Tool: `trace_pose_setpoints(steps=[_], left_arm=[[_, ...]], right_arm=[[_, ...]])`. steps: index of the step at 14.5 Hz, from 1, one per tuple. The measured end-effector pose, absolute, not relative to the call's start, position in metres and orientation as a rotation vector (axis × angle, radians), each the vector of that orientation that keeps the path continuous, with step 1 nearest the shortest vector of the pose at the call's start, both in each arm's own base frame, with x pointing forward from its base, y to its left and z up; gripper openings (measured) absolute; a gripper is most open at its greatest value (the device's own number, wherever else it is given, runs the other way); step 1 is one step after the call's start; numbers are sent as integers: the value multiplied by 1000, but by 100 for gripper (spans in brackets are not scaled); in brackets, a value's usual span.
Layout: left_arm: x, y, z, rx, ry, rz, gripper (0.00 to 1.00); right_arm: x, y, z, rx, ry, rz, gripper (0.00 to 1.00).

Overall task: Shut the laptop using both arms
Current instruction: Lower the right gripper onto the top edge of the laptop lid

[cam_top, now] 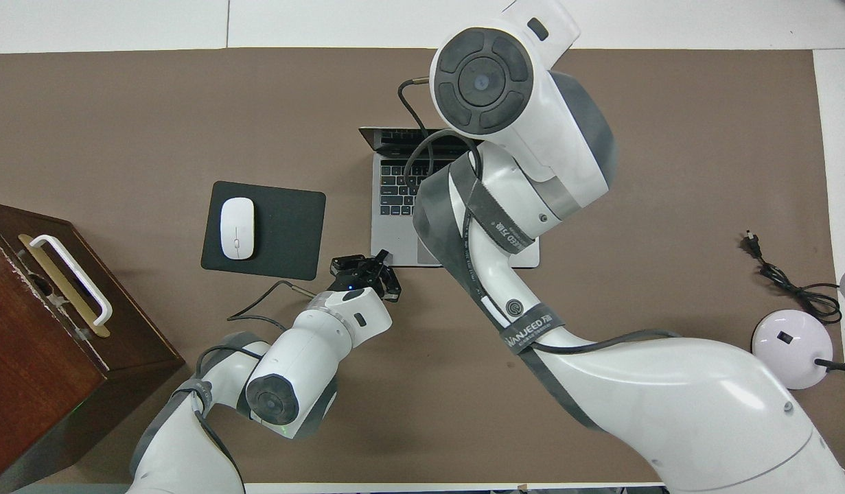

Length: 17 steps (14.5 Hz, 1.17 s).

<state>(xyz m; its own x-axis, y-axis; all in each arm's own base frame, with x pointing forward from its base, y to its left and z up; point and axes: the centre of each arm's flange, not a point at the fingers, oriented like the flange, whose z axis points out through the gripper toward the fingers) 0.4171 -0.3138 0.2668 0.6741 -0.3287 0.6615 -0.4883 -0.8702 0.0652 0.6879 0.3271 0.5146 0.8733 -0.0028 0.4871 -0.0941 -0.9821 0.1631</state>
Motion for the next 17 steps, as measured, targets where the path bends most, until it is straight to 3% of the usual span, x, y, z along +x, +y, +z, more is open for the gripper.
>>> trace_pose_setpoints(steps=[9,17], left_arm=[[417,-314,266,2649,-663,986,1],[417,-314,266,2648,-666,988,1]], right_arm=[[691,333,521,2857,-16,808,1],[701,342,495,2869,23,847,1]])
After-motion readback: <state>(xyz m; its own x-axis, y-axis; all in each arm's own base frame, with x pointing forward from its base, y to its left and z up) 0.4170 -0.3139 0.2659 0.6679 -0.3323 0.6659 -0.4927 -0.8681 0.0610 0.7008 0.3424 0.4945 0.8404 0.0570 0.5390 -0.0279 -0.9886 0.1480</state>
